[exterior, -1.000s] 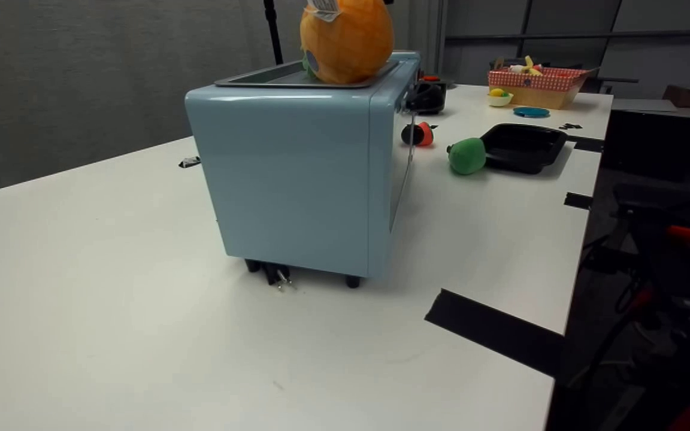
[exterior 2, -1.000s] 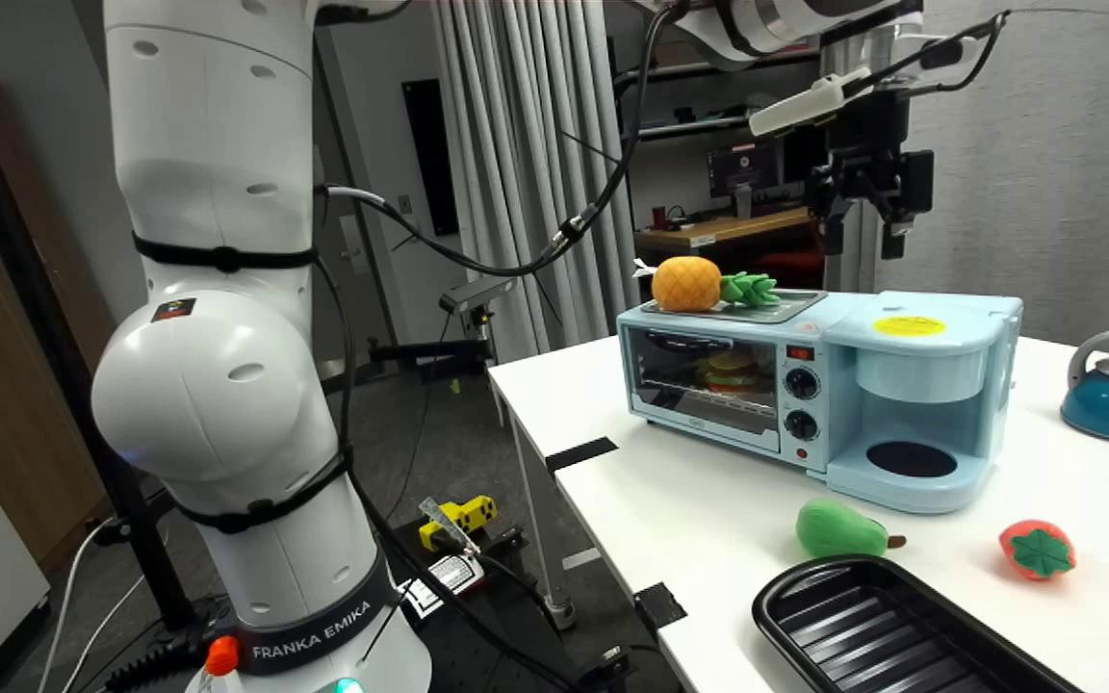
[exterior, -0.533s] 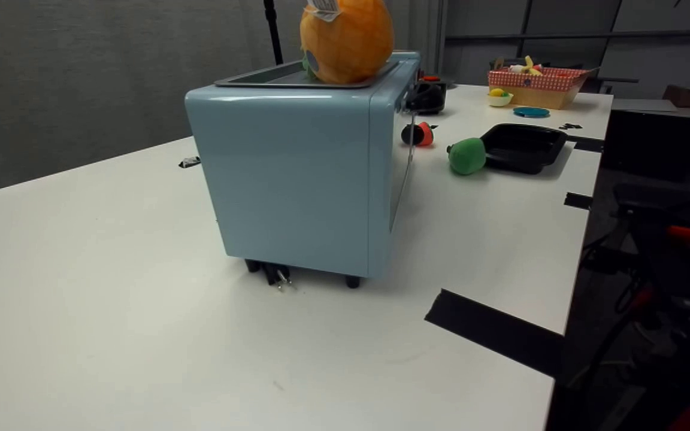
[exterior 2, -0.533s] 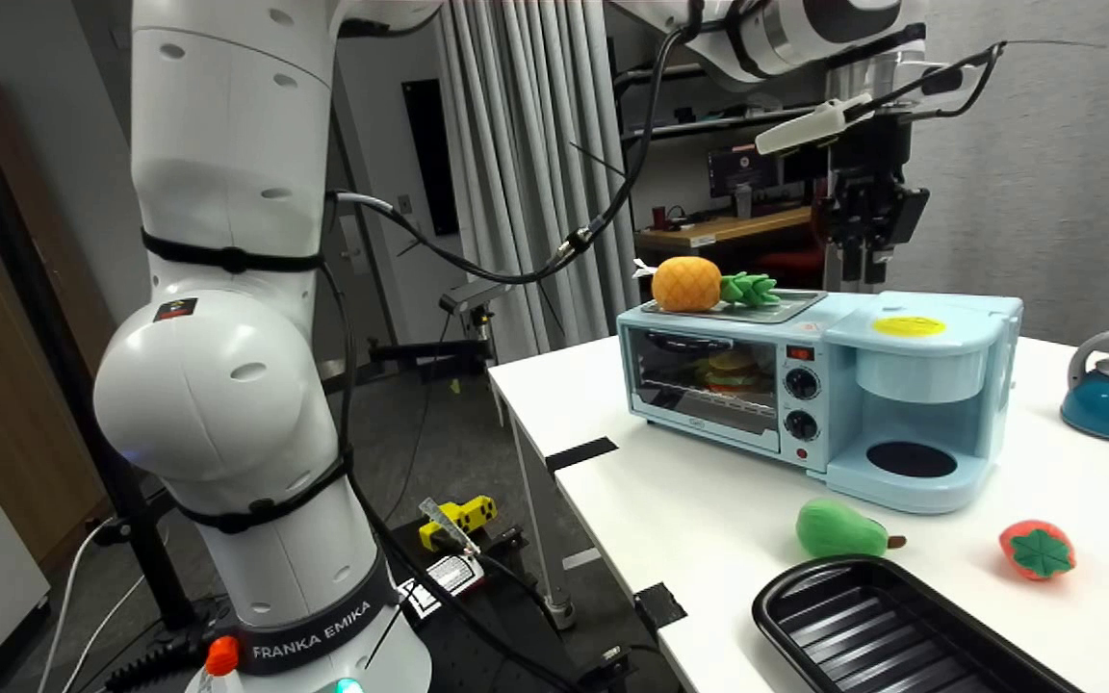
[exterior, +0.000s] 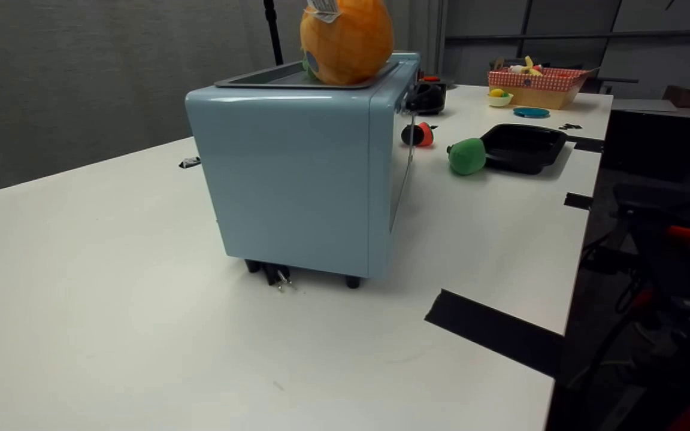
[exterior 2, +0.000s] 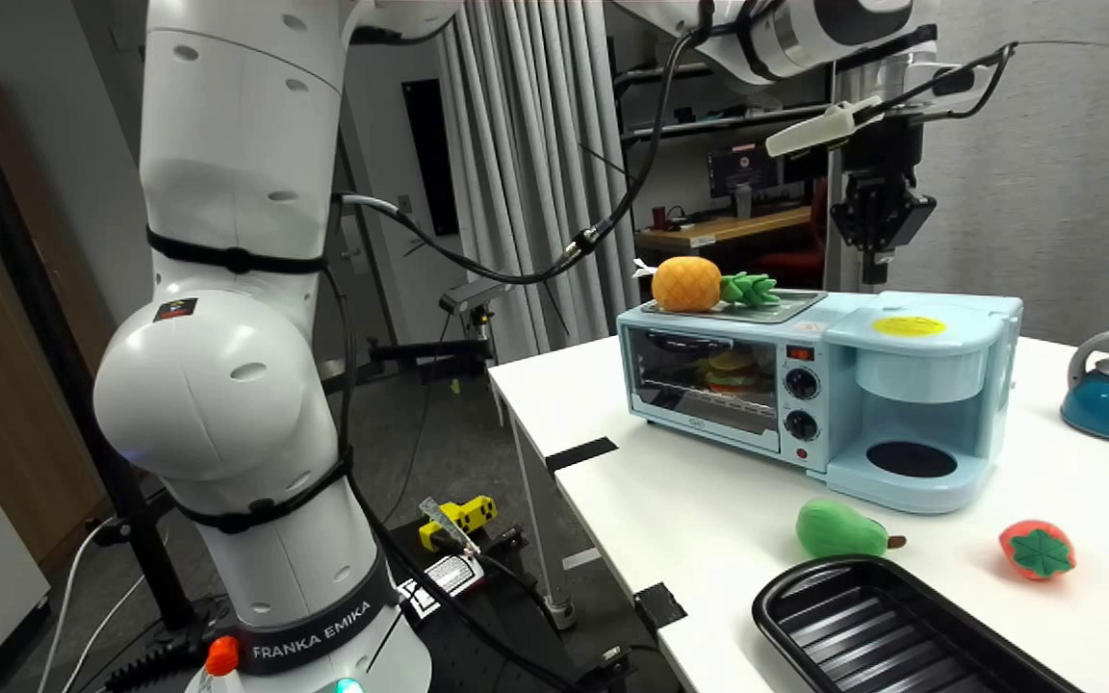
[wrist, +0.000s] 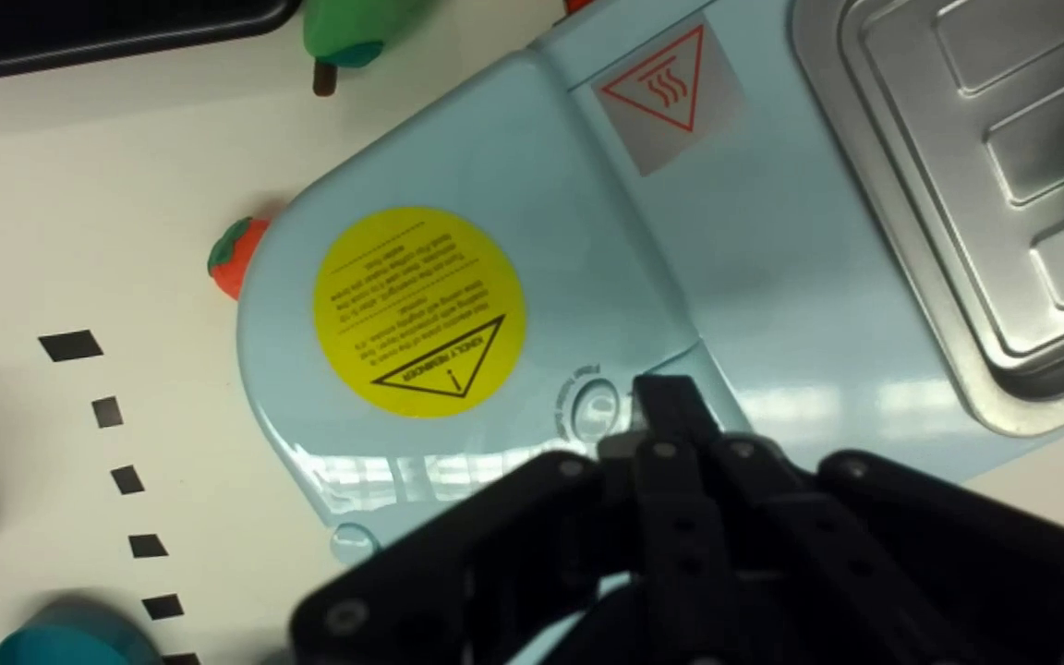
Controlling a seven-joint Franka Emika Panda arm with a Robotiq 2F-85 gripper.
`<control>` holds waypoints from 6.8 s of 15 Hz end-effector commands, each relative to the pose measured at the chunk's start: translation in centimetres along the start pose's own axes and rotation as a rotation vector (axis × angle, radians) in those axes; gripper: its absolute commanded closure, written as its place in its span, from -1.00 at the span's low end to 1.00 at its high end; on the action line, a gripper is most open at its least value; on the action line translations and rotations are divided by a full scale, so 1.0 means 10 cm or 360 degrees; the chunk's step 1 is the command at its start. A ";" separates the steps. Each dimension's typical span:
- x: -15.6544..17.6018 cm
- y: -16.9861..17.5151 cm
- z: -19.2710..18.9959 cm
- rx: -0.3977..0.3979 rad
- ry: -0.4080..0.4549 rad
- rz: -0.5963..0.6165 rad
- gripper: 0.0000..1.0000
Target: Push the button on the top of the breakfast maker
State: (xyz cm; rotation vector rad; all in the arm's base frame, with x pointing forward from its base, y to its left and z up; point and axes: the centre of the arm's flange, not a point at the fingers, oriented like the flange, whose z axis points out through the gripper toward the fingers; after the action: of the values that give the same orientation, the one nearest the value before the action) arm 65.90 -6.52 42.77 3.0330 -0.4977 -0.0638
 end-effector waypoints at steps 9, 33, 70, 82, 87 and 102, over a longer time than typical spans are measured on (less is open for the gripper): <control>0.27 0.09 0.04 -0.0054 0.0017 0.0050 1.00; 0.20 0.26 1.03 -0.0101 -0.0049 0.0140 1.00; -1.39 1.06 -0.70 0.0162 0.0489 -0.0415 -1.00; -1.31 1.01 -0.69 0.0129 0.0444 -0.0397 -1.00; -1.31 1.01 -0.69 0.0129 0.0444 -0.0397 -1.00; -1.32 1.01 -0.69 0.0129 0.0443 -0.0397 -1.00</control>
State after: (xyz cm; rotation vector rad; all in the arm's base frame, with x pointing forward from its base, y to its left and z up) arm 50.59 -11.45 50.79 3.0917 -0.1023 0.3691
